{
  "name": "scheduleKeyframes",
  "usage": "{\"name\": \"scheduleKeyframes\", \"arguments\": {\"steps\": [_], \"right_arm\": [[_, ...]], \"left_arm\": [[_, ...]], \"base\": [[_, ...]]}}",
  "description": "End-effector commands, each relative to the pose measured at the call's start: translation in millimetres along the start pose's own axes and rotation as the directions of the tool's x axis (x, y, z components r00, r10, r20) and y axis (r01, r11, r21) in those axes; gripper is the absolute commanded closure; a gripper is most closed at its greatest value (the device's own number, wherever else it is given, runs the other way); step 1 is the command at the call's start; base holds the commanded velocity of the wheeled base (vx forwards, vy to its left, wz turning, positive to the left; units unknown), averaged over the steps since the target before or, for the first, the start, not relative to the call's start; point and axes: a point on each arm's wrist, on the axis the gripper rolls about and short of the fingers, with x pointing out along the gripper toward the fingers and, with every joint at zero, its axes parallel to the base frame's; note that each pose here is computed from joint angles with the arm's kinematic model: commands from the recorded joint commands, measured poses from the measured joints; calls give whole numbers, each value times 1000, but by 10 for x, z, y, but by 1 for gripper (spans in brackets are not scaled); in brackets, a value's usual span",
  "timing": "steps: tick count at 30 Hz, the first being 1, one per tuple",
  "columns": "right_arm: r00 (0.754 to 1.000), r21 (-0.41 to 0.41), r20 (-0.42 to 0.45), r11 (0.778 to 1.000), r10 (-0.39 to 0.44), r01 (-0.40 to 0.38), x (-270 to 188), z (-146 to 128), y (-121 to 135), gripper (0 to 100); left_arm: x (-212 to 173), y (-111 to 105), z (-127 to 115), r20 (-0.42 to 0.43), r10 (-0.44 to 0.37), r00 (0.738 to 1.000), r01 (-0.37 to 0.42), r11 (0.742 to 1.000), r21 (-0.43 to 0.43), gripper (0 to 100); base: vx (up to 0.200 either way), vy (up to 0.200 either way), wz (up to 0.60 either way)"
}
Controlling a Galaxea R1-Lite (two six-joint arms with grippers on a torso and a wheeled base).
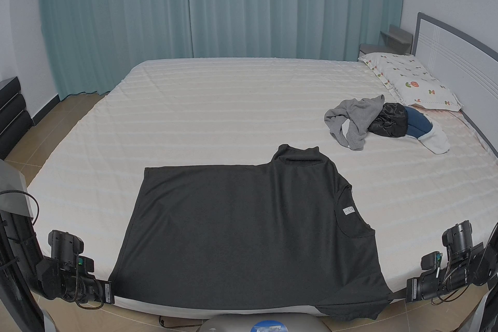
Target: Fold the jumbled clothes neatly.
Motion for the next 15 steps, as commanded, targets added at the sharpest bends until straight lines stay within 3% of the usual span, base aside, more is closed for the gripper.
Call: {"name": "scheduleKeyframes", "arguments": {"steps": [1,9,15], "right_arm": [[1000,-4,1,1000,-17,17,-49,-52,11,100],[1000,-13,27,1000,-14,14,-69,-32,23,100],[989,-60,145,998,9,0,-101,177,74,100]], "left_arm": [[-116,-4,-42,-10,1,1000,-1,999,35,100],[-160,-8,-9,11,3,1000,-4,999,40,100],[-143,-22,231,153,-2,988,9,999,-42,100]], "base": [[0,0,0],[0,0,0],[0,0,0]]}}
